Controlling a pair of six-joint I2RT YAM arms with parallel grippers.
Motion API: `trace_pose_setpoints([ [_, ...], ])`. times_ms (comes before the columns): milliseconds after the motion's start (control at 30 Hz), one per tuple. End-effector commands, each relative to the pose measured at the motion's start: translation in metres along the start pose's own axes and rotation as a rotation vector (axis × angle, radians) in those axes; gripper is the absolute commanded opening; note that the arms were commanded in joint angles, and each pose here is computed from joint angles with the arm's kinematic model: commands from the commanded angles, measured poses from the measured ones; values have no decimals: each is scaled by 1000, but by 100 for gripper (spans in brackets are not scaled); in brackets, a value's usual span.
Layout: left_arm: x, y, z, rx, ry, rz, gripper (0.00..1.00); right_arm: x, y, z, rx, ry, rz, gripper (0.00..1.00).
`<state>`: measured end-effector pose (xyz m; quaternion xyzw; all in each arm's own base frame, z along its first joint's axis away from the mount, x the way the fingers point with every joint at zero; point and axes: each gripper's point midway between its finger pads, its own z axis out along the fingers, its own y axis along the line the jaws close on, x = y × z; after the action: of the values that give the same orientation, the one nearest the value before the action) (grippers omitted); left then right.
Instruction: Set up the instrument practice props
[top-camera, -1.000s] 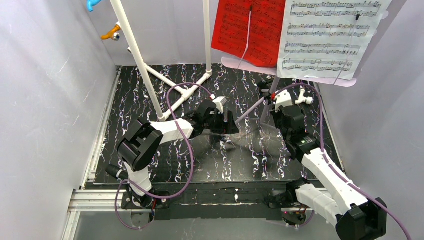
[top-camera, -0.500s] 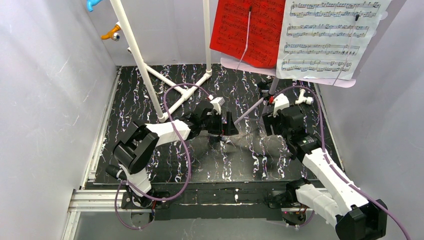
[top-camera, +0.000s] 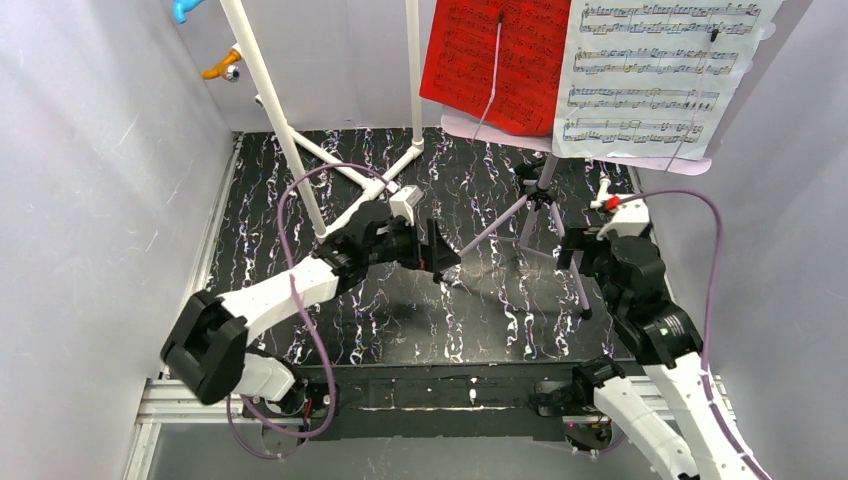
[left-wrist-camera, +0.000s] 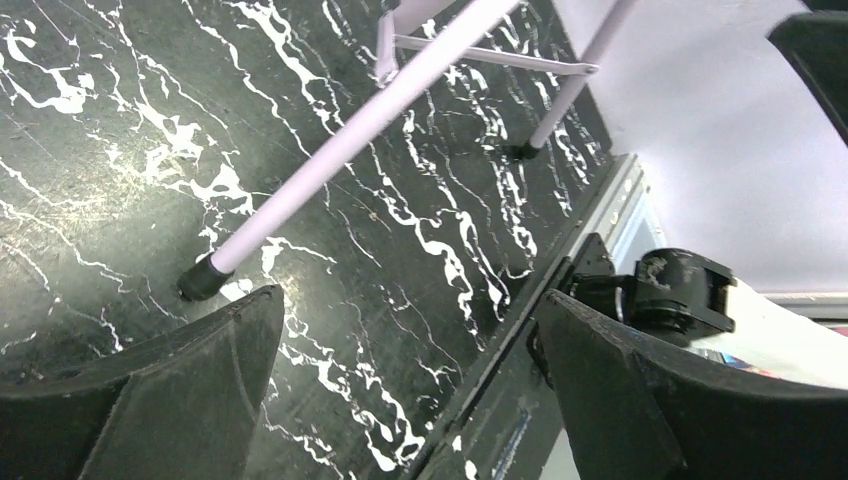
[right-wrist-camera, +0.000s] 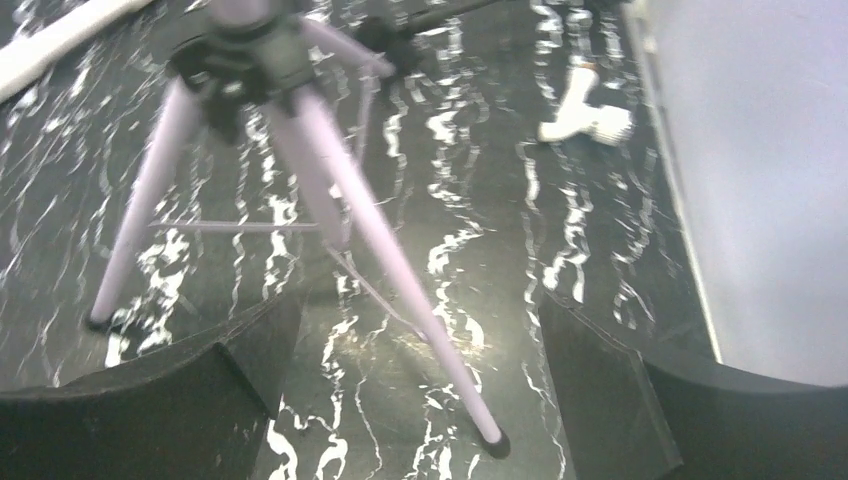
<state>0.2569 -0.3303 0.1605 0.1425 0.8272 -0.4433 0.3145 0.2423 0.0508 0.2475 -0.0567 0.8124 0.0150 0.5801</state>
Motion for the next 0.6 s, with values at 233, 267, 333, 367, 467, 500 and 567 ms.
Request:
trace_pose_setpoints([
  [233, 18, -32, -89, 48, -55, 19, 98, 25, -73, 0, 529, 23, 224, 98],
  [267, 17, -33, -97, 40, -68, 28, 98, 28, -68, 7, 509, 17, 255, 98],
  [333, 24, -35, -115, 27, -73, 31, 98, 35, -61, 19, 492, 14, 305, 98],
  [367, 26, -34, -120, 17, -74, 32, 98, 39, -61, 24, 497, 19, 320, 98],
  [467, 28, -40, -143, 15, -103, 46, 98, 45, -69, 38, 518, 7, 379, 98],
  [500, 30, -42, -149, 13, -104, 49, 98, 46, -72, 46, 506, 4, 406, 99],
  [567, 31, -45, -159, 14, -107, 57, 98, 54, -81, 65, 485, 36, 487, 98],
])
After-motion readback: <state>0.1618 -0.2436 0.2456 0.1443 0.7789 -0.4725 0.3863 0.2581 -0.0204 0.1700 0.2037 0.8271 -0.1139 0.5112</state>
